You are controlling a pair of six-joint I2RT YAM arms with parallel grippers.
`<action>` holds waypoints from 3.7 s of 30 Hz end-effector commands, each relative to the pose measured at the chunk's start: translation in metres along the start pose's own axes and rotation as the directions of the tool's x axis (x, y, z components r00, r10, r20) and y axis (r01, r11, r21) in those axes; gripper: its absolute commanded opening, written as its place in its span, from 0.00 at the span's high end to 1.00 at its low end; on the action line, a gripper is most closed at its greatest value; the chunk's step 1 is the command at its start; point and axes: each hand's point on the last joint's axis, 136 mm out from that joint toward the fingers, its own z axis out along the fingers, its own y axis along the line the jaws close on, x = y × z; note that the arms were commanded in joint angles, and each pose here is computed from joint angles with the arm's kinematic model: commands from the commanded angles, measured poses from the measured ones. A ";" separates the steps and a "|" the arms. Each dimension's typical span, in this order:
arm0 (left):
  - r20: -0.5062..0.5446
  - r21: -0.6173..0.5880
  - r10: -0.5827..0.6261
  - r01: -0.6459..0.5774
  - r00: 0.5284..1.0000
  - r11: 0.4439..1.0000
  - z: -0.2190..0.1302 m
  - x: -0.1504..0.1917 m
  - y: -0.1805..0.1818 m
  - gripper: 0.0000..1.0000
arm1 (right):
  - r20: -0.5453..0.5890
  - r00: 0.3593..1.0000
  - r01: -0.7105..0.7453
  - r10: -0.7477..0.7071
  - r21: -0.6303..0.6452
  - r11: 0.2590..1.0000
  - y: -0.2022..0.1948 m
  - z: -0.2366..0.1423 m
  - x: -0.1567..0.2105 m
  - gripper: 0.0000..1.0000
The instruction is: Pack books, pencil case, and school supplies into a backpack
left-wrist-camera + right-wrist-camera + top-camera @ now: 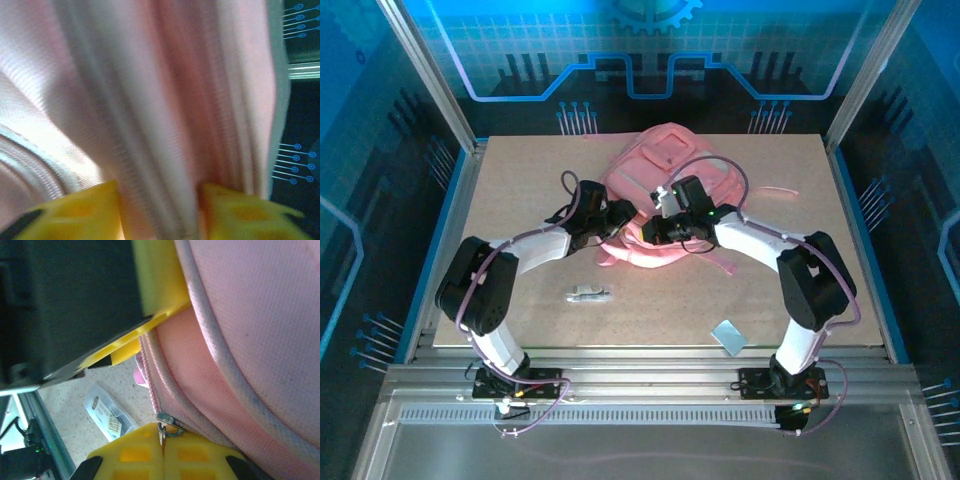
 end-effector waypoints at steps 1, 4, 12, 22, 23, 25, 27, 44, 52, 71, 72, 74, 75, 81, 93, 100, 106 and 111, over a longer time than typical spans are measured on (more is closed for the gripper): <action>0.101 0.037 0.021 -0.025 0.995 0.999 0.008 -0.025 -0.015 1.00 | -0.111 0.986 0.118 -0.121 -0.027 0.993 0.021 -0.014 0.035 1.00; 0.111 0.032 0.043 -0.046 0.993 0.998 0.002 -0.027 -0.015 1.00 | -0.223 0.961 0.209 -0.162 0.206 0.956 -0.026 -0.026 0.054 1.00; 0.106 0.030 0.112 -0.116 0.988 0.993 -0.018 -0.025 -0.028 1.00 | -0.330 0.940 0.276 -0.084 0.596 0.754 -0.131 -0.079 0.053 1.00; 0.100 0.063 0.121 -0.127 0.988 0.990 -0.034 -0.022 -0.040 1.00 | -0.183 0.983 0.143 0.017 0.821 0.553 -0.195 -0.118 0.005 1.00; 0.096 0.065 0.123 -0.129 0.988 0.989 -0.036 -0.021 -0.040 1.00 | -0.166 0.986 0.133 0.021 0.854 0.503 -0.204 -0.126 -0.003 1.00; 0.089 0.074 0.128 -0.135 0.988 0.988 -0.039 -0.019 -0.043 1.00 | -0.134 0.991 0.115 0.018 0.902 0.417 -0.218 -0.136 -0.020 1.00; 0.078 0.077 0.130 -0.136 0.988 0.988 -0.040 -0.016 -0.043 1.00 | -0.111 0.994 0.109 -0.012 0.936 0.335 -0.227 -0.143 -0.037 1.00; 0.028 0.118 0.132 -0.134 0.991 0.984 -0.055 0.010 -0.049 0.36 | 0.062 0.996 0.029 -0.061 0.419 0.908 -0.099 -0.093 -0.051 0.05; 0.071 -0.090 0.241 -0.234 0.968 0.968 -0.073 0.015 0.007 0.53 | 0.163 0.986 -0.078 0.044 0.211 0.974 -0.086 -0.053 -0.077 0.03; 0.010 -0.044 0.289 -0.289 0.957 0.956 -0.007 0.045 0.024 0.89 | 0.023 0.977 -0.211 0.214 -0.085 0.974 -0.010 -0.020 -0.014 0.07; 0.012 -0.035 0.290 -0.290 0.957 0.956 -0.007 0.047 0.021 0.89 | -0.003 0.975 -0.222 0.222 -0.082 0.972 -0.004 -0.019 -0.006 0.07; 0.016 -0.023 0.290 -0.290 0.957 0.957 -0.007 0.048 0.015 0.89 | -0.046 0.976 -0.217 0.214 -0.095 0.971 0.010 -0.018 0.006 0.07; 0.018 -0.018 0.290 -0.289 0.957 0.957 -0.007 0.049 0.013 0.88 | -0.061 0.977 -0.208 0.202 -0.100 0.973 0.017 -0.018 0.011 0.07; 0.026 -0.050 0.304 -0.303 0.952 0.952 -0.023 0.047 0.012 0.77 | -0.043 0.988 -0.141 0.145 0.077 0.987 -0.004 -0.040 0.015 0.08; 0.045 -0.079 0.599 -0.595 0.800 0.800 -0.064 0.057 -0.036 0.48 | 0.209 0.963 -0.224 0.169 0.279 0.934 -0.076 -0.090 -0.040 0.30; -0.020 -0.069 0.614 -0.614 0.789 0.786 -0.034 0.085 -0.055 0.40 | 0.222 0.945 -0.288 0.241 0.210 0.934 -0.101 -0.057 -0.062 0.43; -0.048 -0.168 0.611 -0.610 0.790 0.775 -0.009 0.104 -0.059 0.34 | 0.229 0.914 -0.360 0.334 0.079 0.930 -0.104 -0.032 -0.075 0.78; -0.070 -0.274 0.603 -0.596 0.795 0.755 0.007 0.105 -0.049 0.30 | 0.247 0.892 -0.391 0.378 0.005 0.920 -0.093 -0.037 -0.078 1.00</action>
